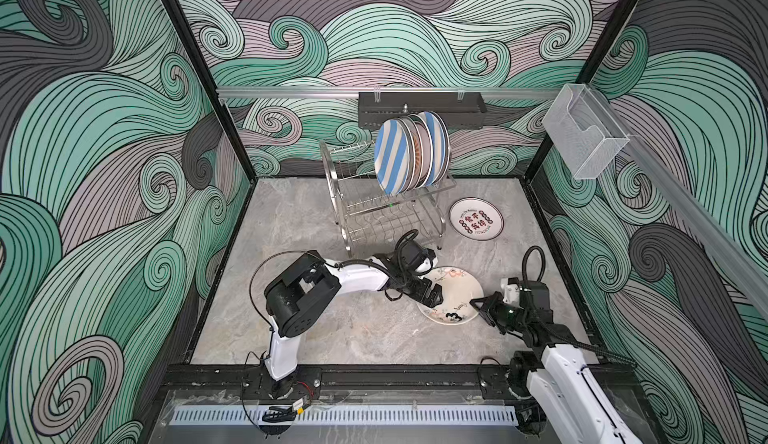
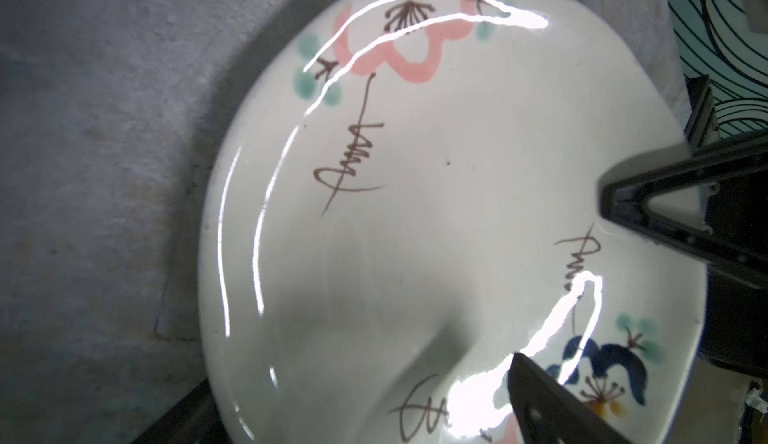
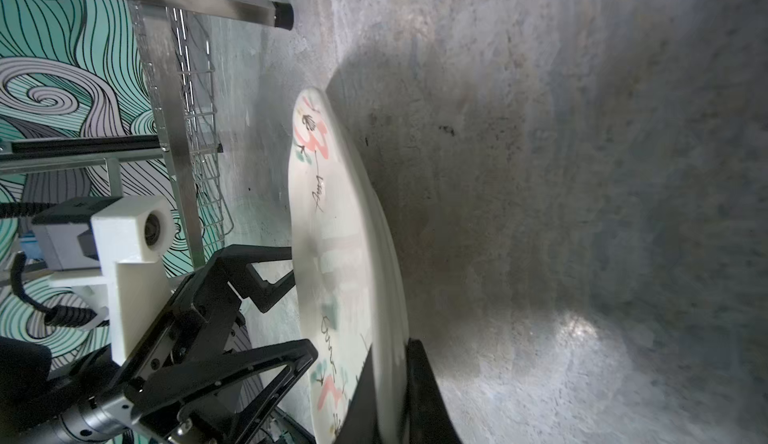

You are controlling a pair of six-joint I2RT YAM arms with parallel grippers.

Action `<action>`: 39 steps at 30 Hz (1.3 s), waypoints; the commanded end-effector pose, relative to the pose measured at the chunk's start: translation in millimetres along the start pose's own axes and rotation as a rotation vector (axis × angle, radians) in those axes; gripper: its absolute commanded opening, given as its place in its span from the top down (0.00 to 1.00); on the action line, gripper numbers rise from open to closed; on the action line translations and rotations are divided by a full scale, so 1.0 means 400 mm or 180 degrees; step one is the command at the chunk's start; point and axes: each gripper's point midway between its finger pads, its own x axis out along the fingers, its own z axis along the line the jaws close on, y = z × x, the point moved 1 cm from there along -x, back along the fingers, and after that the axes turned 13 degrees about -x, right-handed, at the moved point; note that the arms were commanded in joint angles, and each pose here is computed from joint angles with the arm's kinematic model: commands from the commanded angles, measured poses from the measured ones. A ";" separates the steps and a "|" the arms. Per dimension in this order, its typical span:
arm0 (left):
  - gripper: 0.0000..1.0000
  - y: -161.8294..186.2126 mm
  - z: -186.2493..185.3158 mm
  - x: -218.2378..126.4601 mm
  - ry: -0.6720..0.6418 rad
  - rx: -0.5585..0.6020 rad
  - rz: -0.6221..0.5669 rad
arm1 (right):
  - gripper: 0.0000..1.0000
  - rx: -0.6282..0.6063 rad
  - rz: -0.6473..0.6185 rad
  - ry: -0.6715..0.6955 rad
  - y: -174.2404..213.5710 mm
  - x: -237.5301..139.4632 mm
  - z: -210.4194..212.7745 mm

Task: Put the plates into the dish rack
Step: 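Press the floral plate with the left gripper while the right gripper grips its rim, then lift the floral plate upright with the right gripper while the left withdraws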

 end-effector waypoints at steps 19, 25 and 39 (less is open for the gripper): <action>0.01 0.070 -0.058 -0.326 0.0064 0.0042 -0.0316 | 1.00 -0.1255 -0.0022 -0.0026 -0.175 -0.191 0.255; 0.01 0.099 -0.005 -0.492 0.0169 -0.0251 -0.0687 | 1.00 -0.1676 0.0004 -0.0495 -0.218 -0.286 0.429; 0.01 0.103 0.214 -0.700 -0.0168 -0.0856 -0.1316 | 1.00 -0.2557 -0.0351 -0.1725 -0.215 -0.395 0.846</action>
